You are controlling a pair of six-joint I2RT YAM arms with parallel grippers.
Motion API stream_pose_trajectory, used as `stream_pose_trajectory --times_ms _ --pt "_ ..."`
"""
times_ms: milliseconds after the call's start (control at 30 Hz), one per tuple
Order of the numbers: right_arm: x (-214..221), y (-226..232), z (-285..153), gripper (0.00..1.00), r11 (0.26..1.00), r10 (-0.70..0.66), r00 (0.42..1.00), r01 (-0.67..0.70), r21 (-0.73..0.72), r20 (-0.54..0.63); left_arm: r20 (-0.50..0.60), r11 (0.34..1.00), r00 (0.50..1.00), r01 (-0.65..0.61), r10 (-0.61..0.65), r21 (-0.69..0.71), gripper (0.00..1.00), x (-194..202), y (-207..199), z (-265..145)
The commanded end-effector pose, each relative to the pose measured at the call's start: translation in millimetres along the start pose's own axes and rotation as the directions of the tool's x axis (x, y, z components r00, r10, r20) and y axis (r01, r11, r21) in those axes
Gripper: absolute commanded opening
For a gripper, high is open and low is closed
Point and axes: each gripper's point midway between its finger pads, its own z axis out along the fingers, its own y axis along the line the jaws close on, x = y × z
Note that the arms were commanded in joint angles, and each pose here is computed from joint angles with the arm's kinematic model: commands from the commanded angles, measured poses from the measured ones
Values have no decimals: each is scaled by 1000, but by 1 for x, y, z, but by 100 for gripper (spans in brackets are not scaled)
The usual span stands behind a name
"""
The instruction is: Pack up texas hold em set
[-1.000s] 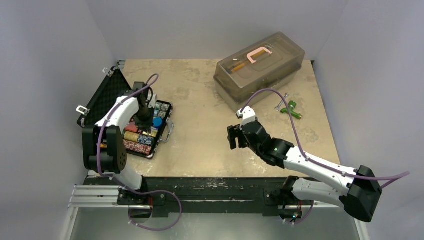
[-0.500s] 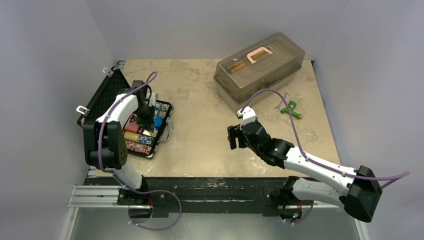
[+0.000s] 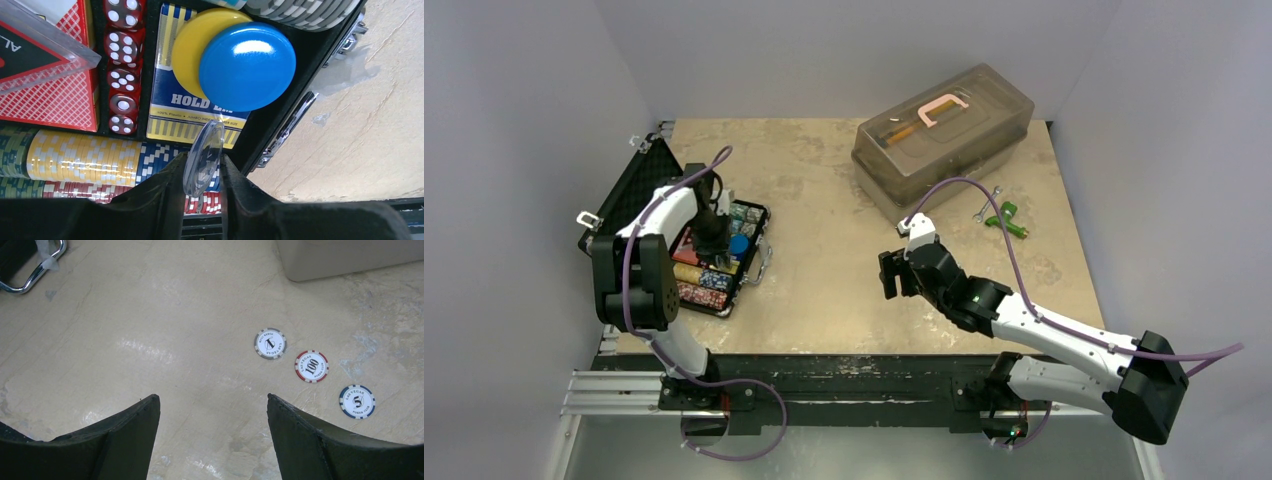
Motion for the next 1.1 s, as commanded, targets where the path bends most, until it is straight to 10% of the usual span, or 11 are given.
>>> stream_pose_trajectory --times_ms 0,567,833,1067 --pt "-10 3 0 75 1000 2 999 -2 -12 36 36 999 999 24 -24 -25 29 -10 6 -9" --pt "-10 2 2 75 1000 7 999 -7 4 39 286 980 956 115 -65 -163 52 -29 28 -60" --pt "4 -9 7 75 996 60 998 -62 69 28 719 968 657 73 -227 239 52 -41 -42 -184" --pt "27 -40 -3 77 948 223 973 -229 219 53 738 805 456 -75 -498 589 82 -72 -93 -258"
